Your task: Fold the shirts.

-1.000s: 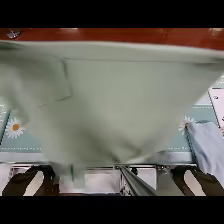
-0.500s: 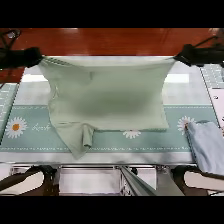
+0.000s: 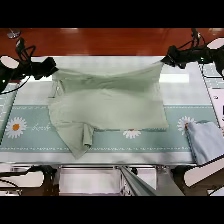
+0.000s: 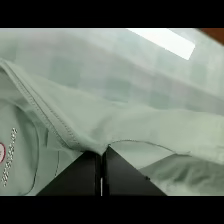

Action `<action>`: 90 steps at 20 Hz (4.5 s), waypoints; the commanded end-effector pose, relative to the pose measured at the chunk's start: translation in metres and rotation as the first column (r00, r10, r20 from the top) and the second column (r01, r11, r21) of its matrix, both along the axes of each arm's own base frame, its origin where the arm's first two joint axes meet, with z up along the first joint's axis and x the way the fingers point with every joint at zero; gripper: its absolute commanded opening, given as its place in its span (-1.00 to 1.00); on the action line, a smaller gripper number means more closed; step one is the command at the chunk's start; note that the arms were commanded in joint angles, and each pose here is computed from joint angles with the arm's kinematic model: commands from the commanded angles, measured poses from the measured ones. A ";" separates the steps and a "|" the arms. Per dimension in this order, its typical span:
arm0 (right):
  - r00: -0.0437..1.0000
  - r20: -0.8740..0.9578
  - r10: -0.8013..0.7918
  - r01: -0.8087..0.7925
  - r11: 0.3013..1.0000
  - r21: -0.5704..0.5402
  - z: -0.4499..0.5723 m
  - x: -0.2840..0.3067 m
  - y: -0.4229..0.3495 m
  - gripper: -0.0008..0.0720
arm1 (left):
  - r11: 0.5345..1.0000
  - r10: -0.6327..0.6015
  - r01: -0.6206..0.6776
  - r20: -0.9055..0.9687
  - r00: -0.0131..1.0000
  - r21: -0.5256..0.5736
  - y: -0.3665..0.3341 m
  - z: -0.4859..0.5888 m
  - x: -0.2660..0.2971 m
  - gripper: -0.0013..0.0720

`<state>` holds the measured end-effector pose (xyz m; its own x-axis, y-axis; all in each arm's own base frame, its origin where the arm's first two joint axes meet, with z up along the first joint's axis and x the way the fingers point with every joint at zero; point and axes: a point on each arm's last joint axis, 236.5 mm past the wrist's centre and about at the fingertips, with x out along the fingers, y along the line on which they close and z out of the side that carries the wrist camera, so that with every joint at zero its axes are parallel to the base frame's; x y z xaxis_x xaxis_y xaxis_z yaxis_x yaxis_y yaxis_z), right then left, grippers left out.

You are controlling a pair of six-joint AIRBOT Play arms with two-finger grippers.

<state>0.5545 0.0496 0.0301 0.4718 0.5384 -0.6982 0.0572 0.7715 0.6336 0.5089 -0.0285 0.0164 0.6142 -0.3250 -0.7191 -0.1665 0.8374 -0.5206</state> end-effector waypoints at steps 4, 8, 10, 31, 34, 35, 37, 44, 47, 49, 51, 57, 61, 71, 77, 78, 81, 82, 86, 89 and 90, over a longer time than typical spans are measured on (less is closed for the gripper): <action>0.930 -0.324 0.172 -0.217 0.970 -0.107 -0.059 -0.084 -0.017 -0.90 | 0.973 -0.232 0.227 -0.307 0.923 -0.052 -0.007 -0.055 -0.075 -0.90; 0.911 -0.375 0.173 -0.227 0.968 -0.104 -0.089 -0.099 -0.008 -0.90 | 0.964 -0.261 0.255 -0.399 0.879 -0.070 -0.004 -0.080 -0.092 -0.90; 0.914 -0.373 0.157 -0.210 0.972 -0.104 -0.089 -0.096 -0.008 -0.34 | 0.965 -0.260 0.251 -0.406 0.876 -0.076 -0.002 -0.080 -0.093 -0.76; 0.971 -0.237 -0.023 0.046 0.995 0.092 -0.067 -0.266 -0.005 0.73 | 0.914 -0.068 -0.149 -0.506 0.860 -0.376 -0.007 -0.109 -0.295 0.95; 0.970 -0.244 -0.022 0.048 0.994 0.100 -0.068 -0.268 -0.003 0.73 | 0.911 -0.036 -0.151 -0.441 0.897 -0.383 -0.022 -0.116 -0.277 0.95; 0.970 -0.241 -0.025 0.052 0.993 0.107 -0.067 -0.267 -0.002 0.73 | 0.910 -0.033 -0.153 -0.434 0.900 -0.385 -0.028 -0.118 -0.274 0.95; 0.971 -0.240 -0.026 0.050 0.994 0.096 -0.067 -0.266 -0.004 0.73 | 0.923 -0.062 -0.109 -0.422 0.905 -0.368 -0.041 -0.121 -0.271 0.93; 0.869 -0.484 -0.102 0.035 0.989 -0.145 -0.109 -0.322 -0.048 0.74 | 0.927 -0.169 0.017 -0.377 0.911 -0.375 -0.057 -0.109 -0.269 -0.90; 0.845 -0.529 -0.080 0.048 0.996 -0.074 -0.118 -0.334 -0.031 0.73 | 0.927 -0.178 0.028 -0.372 0.911 -0.375 -0.057 -0.109 -0.270 -0.90; 0.849 -0.521 -0.090 0.081 0.996 -0.041 -0.120 -0.325 -0.026 0.73 | 0.927 -0.178 0.028 -0.371 0.911 -0.375 -0.057 -0.109 -0.270 -0.90; 0.858 -0.503 -0.106 0.125 0.992 0.005 -0.122 -0.311 -0.020 0.73 | 0.927 -0.178 0.028 -0.372 0.911 -0.375 -0.057 -0.109 -0.270 -0.90; 0.897 -0.440 -0.046 0.073 0.996 0.045 -0.133 -0.264 0.020 0.70 | 0.924 -0.200 0.048 -0.373 0.906 -0.379 -0.063 -0.108 -0.273 -0.90; 0.920 -0.390 0.035 -0.017 0.999 0.052 -0.117 -0.247 0.025 -0.90 | 0.920 -0.219 0.074 -0.350 0.911 -0.385 -0.062 -0.097 -0.265 -0.90; 0.990 -0.142 0.022 -0.025 0.999 -0.020 -0.031 -0.129 -0.003 -0.90 | 0.955 -0.115 0.071 -0.141 0.983 -0.288 -0.017 -0.019 -0.123 -0.90; 0.991 -0.132 0.034 -0.039 0.999 -0.031 -0.034 -0.074 -0.008 -0.90 | 0.950 -0.140 0.100 -0.117 0.983 -0.297 -0.019 -0.018 -0.033 -0.90; 0.990 -0.140 0.032 -0.036 0.999 -0.026 -0.040 -0.066 -0.008 -0.90 | 0.948 -0.127 0.084 -0.123 0.984 -0.306 -0.016 -0.021 -0.019 -0.90; 0.985 -0.171 0.025 -0.025 1.000 -0.001 -0.061 -0.045 0.001 -0.90 | 0.945 -0.128 0.082 -0.128 0.983 -0.317 -0.013 -0.033 0.009 -0.90; 0.984 -0.177 0.013 -0.012 1.000 0.002 -0.068 -0.038 0.001 -0.90 | 0.944 -0.134 0.086 -0.132 0.982 -0.319 -0.015 -0.039 0.014 -0.90; 0.983 -0.182 -0.028 0.039 0.997 0.060 -0.077 -0.016 0.005 -0.25 | 0.934 -0.172 0.102 -0.180 0.969 -0.344 -0.024 -0.060 0.011 -0.09; 0.992 -0.122 0.002 0.004 0.999 0.052 -0.057 -0.012 -0.010 0.75 | 0.927 -0.227 0.139 -0.228 0.947 -0.347 -0.005 -0.052 -0.007 0.95; 0.992 -0.127 -0.002 0.008 0.999 0.046 -0.051 -0.015 -0.024 0.74 | 0.935 -0.210 0.106 -0.289 0.934 -0.337 0.017 -0.050 -0.017 0.95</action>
